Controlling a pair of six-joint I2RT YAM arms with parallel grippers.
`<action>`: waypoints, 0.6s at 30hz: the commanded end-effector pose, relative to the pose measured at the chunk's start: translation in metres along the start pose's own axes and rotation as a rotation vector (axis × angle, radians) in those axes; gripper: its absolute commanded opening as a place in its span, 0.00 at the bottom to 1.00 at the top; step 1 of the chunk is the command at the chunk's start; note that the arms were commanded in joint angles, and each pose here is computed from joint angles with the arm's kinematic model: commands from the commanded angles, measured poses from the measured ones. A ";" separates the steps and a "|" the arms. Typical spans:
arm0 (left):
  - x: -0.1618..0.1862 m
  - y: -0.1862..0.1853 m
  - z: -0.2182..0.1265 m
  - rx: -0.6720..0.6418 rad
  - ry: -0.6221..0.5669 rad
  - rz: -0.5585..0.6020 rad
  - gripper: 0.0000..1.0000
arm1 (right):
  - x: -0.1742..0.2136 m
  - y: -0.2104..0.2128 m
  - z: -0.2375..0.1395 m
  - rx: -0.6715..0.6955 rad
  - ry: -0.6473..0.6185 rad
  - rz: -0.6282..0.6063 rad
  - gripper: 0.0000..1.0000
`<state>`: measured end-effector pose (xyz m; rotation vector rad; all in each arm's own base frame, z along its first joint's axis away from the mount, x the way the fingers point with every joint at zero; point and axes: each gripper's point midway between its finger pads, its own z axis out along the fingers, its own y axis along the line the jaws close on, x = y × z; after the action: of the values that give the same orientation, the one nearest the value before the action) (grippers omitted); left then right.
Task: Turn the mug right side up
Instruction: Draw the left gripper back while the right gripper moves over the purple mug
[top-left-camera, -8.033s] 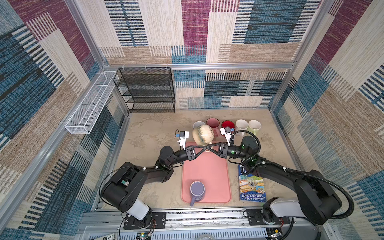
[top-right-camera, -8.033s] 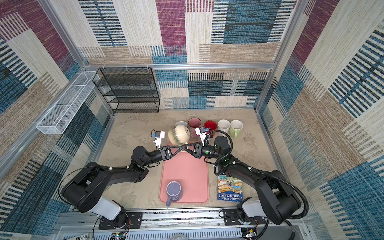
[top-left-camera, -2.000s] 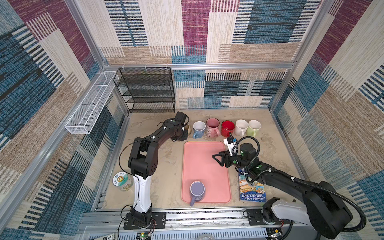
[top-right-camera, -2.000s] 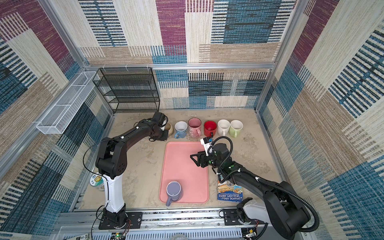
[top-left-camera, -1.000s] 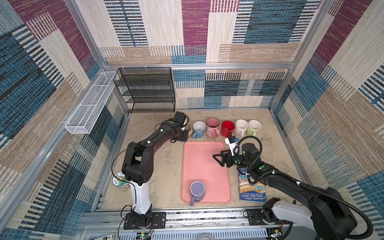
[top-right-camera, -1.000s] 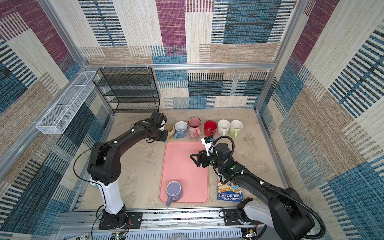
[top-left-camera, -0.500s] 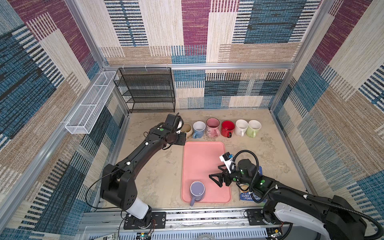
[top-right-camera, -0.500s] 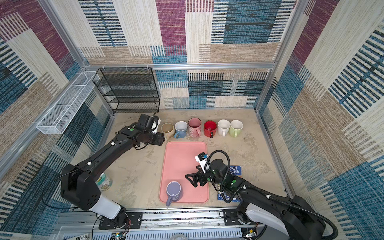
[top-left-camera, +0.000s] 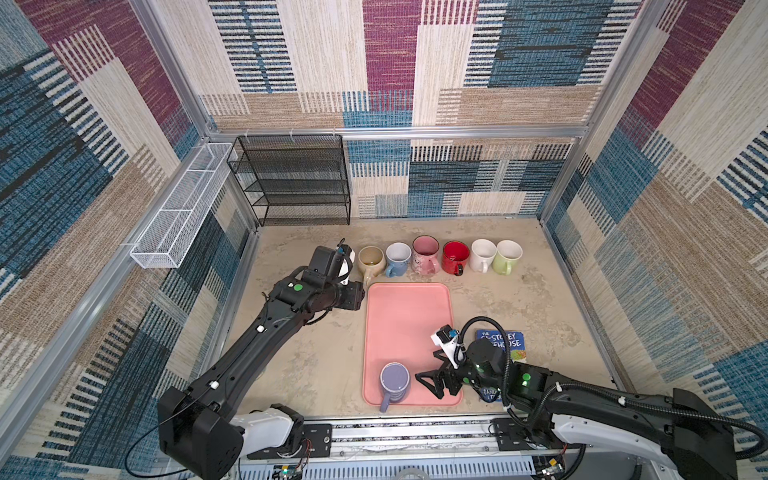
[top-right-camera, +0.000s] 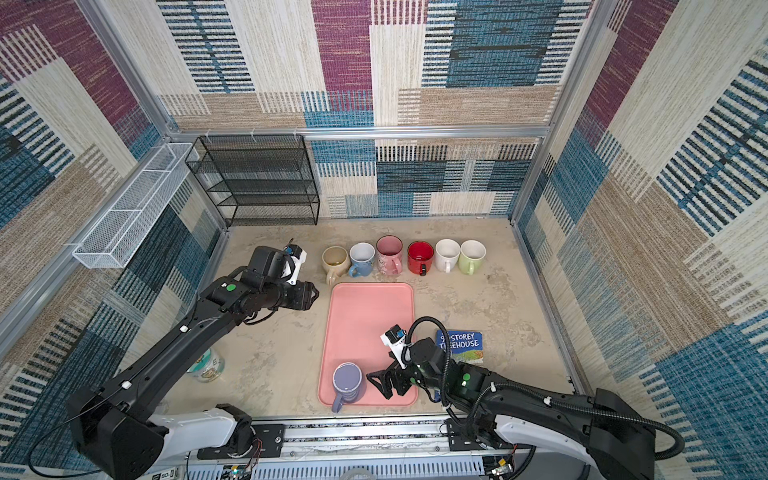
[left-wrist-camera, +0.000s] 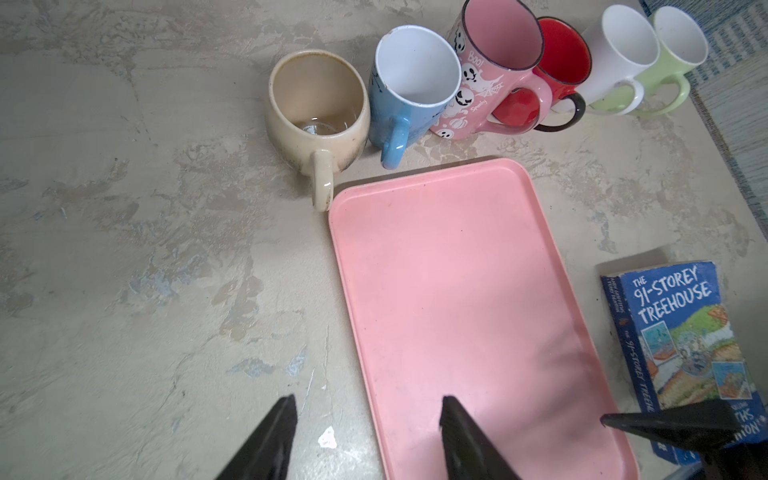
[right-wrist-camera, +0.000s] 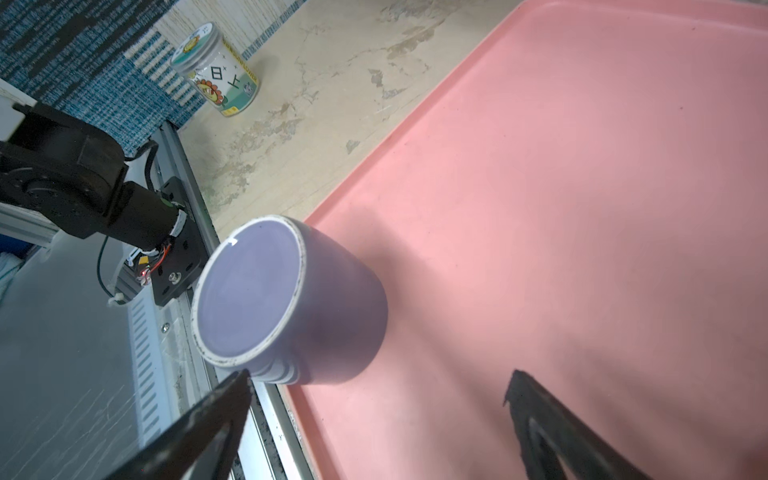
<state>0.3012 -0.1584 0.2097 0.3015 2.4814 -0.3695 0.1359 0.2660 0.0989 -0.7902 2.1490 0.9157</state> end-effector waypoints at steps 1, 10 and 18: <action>0.006 0.000 -0.006 0.007 0.008 0.011 0.60 | 0.004 0.002 0.003 0.031 0.005 -0.020 0.97; 0.015 0.004 -0.011 -0.006 0.003 0.039 0.60 | 0.015 0.023 0.023 0.015 0.070 -0.097 0.97; 0.021 0.003 -0.016 0.005 -0.005 0.050 0.60 | -0.002 0.026 0.040 0.035 0.028 -0.075 0.96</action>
<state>0.2822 -0.1483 0.2115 0.3264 2.4575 -0.3600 0.1198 0.2998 0.0739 -0.9286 2.1946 0.8142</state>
